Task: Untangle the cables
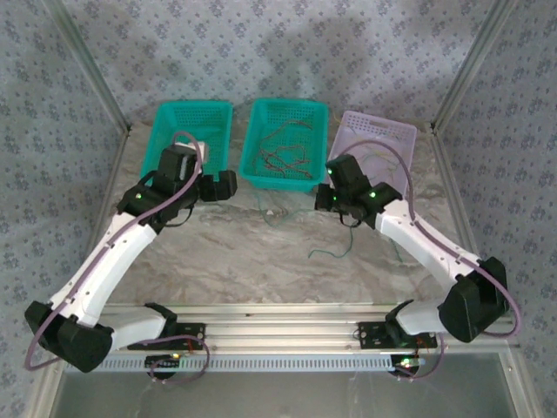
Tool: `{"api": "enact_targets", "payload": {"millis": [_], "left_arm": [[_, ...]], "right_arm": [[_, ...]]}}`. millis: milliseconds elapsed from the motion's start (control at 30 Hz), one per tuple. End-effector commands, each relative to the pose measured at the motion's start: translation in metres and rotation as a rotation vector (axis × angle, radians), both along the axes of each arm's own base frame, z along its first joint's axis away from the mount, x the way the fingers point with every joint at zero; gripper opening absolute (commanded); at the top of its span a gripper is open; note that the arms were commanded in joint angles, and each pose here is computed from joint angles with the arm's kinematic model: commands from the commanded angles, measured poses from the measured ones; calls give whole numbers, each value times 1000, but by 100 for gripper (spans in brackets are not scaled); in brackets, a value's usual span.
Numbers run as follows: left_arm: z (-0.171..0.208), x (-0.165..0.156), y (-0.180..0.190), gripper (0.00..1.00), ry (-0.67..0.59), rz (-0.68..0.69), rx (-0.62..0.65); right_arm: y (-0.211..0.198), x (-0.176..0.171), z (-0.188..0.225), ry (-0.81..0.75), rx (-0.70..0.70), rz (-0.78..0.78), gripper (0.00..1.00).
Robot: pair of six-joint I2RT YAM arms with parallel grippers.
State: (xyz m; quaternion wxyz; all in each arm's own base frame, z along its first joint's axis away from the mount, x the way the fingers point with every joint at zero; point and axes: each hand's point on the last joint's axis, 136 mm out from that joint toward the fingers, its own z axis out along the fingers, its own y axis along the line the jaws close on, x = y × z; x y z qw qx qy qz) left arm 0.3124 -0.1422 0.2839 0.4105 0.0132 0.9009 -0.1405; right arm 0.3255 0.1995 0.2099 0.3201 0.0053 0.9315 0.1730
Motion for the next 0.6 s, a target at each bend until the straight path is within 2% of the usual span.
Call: {"api": "enact_targets", "payload": {"millis": [0, 167, 467, 567], "left_arm": [[29, -10, 22, 100, -84, 51, 52], [47, -20, 48, 100, -172, 143, 71], [43, -30, 80, 100, -218, 262, 102], [40, -30, 85, 100, -216, 282, 100]], "right_arm": [[11, 15, 33, -62, -15, 27, 0], [46, 54, 55, -100, -15, 67, 0], [137, 134, 40, -88, -69, 126, 0], [161, 160, 40, -135, -99, 128, 0]]}}
